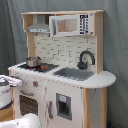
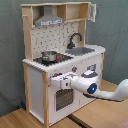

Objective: Play with the kitchen

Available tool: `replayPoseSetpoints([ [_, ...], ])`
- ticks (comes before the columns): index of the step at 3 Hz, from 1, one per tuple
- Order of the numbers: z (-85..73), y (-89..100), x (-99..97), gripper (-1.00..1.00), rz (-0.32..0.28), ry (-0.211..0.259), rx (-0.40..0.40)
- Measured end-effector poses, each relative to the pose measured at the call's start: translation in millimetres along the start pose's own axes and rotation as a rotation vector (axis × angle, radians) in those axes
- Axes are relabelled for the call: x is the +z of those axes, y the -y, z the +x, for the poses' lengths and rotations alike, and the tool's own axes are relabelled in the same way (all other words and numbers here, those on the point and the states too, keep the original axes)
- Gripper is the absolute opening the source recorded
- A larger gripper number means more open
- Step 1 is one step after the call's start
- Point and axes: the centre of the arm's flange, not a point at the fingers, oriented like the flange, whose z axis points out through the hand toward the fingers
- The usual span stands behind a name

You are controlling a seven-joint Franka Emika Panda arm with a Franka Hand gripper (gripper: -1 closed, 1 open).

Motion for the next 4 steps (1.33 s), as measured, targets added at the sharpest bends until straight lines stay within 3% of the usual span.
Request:
replayPoseSetpoints([
  [2, -3.9, 2.9, 2.3, -1.00, 0.010, 0.010, 0.197],
  [4, -4.5, 3.0, 2.4, -1.00, 0.013, 0.009, 0.453],
])
